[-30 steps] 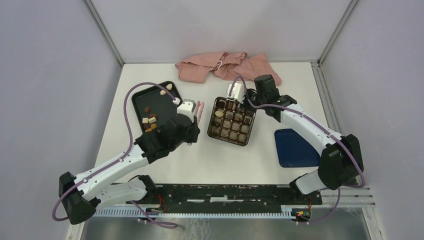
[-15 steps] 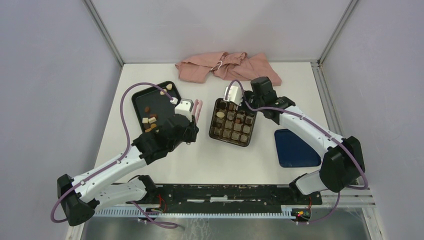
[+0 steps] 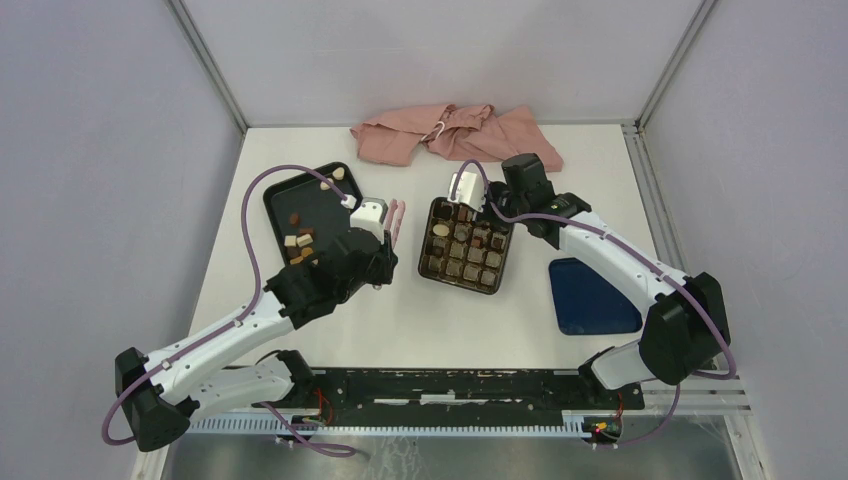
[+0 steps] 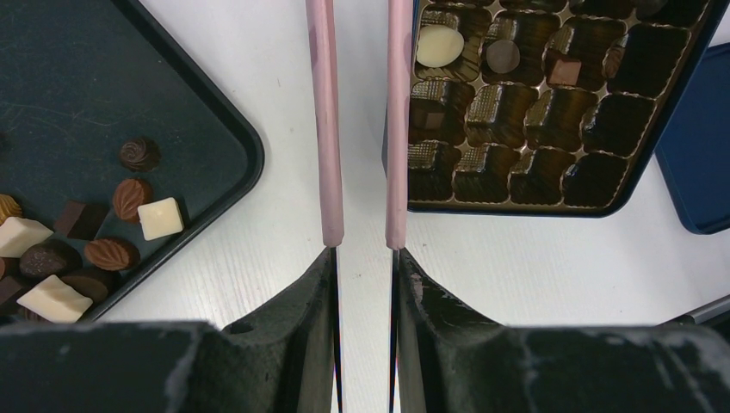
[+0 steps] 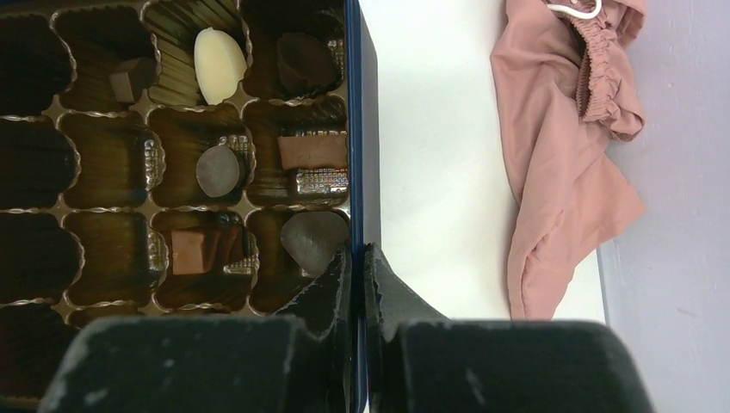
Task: Pack the chocolate
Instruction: Adjust the packing box at the center of the board.
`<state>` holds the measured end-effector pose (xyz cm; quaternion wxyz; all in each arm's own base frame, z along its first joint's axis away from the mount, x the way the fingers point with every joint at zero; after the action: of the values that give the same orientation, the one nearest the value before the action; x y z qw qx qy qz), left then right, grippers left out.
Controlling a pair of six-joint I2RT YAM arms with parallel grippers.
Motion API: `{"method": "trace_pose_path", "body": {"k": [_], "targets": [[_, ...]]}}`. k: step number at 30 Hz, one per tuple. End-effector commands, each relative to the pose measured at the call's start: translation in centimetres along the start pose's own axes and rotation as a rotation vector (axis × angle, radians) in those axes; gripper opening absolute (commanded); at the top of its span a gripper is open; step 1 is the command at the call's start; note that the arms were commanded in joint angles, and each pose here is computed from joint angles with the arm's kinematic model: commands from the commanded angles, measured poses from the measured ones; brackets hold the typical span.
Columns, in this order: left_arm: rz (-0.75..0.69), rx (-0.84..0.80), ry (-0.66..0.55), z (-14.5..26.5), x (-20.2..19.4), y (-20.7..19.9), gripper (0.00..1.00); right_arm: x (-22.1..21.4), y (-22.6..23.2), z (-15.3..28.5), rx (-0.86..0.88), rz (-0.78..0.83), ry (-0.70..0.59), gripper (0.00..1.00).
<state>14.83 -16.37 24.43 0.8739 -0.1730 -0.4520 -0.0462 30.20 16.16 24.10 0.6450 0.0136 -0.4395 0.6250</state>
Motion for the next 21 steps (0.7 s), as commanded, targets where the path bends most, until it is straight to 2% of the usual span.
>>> {"method": "trace_pose_path", "body": {"k": [1, 13, 17, 21], "targets": [[-0.033, -0.005, -0.04, -0.1, 0.7, -0.1, 0.34, 2.1, -1.8, 1.1, -0.078, 0.018, -0.106, 0.0], [-0.042, 0.001, -0.026, -0.3, 0.5, 0.0, 0.34, 1.3, -1.4, 0.2, -0.039, -0.014, -0.122, 0.0], [-0.042, 0.004, -0.017, -0.4, 0.2, 0.1, 0.34, 0.1, -1.5, -0.3, 0.011, -0.082, -0.156, 0.0], [-0.043, 0.01, -0.011, -0.5, 0.0, 0.2, 0.34, -2.3, -1.6, -1.6, 0.11, -0.215, -0.197, 0.0]]}}
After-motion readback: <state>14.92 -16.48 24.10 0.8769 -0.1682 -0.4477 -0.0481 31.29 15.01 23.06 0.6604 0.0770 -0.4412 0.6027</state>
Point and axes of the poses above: each gripper's point midway between its finger pads, its own z axis back along the fingers, its own y axis along the line the jaws close on, x = y × z, the point moved 10 cm from there along z, back along the fingers, and after that the axes turned 5 degrees about z, right-handed, at the moved point
